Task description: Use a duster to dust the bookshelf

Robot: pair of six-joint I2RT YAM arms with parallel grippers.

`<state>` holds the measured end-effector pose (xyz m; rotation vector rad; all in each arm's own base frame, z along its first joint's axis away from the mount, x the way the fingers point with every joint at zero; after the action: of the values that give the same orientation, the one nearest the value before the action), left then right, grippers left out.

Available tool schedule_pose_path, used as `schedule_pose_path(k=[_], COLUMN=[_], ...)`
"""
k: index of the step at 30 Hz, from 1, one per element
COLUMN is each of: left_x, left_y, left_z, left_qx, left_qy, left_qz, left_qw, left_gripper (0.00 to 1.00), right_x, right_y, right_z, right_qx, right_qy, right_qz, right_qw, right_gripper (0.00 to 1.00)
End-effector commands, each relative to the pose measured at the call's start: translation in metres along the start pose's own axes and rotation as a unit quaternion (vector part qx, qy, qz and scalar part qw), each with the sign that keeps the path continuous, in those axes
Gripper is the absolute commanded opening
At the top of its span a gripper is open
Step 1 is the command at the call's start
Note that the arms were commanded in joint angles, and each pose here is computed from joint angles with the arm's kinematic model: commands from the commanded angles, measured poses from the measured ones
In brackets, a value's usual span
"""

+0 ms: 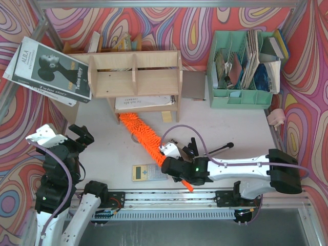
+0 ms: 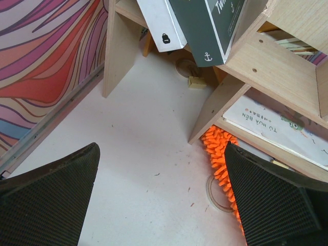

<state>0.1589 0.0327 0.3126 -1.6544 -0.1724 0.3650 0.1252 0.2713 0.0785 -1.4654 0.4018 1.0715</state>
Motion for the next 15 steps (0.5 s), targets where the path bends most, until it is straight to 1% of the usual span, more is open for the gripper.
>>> schedule_pose_path(k=[1, 4, 6, 15], left_x=[0.003, 0.003, 0.002, 0.003], left_y=[0.005, 0.005, 0.005, 0.005], left_z=[0.0, 0.0, 0.0, 0.0], left_qx=[0.001, 0.0, 0.0, 0.0], left_qy=[-0.004, -0.006, -0.005, -0.004], left_qz=[0.007, 0.006, 0.005, 0.006], left_qw=[1.0, 1.0, 1.0, 1.0], left_gripper=[0.98, 0.98, 0.98, 0.99], right_x=[-0.028, -0.031, -0.027, 0.009], right_y=[-0.048, -0.055, -0.054, -0.032], right_z=[0.013, 0.012, 0.01, 0.017], right_qx=[0.023, 0.035, 0.035, 0.014], right_qy=[-0.027, -0.022, -0.011, 0.018], right_qz=[-0.089, -0.107, -0.106, -0.056], right_qw=[0.995, 0.993, 0.994, 0.998], right_gripper=[0.0, 0.0, 0.0, 0.0])
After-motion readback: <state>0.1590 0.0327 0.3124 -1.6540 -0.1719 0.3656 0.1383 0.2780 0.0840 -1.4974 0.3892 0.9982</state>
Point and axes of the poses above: each gripper's point midway between its finger pads, its own x axis out along the fingers, its own z axis along the line the jaws close on, y = z × x, the point moved 2 cm from there along -x, back along the fingers, and after that the axes turned 13 degrees about x, right-handed, at the moved point
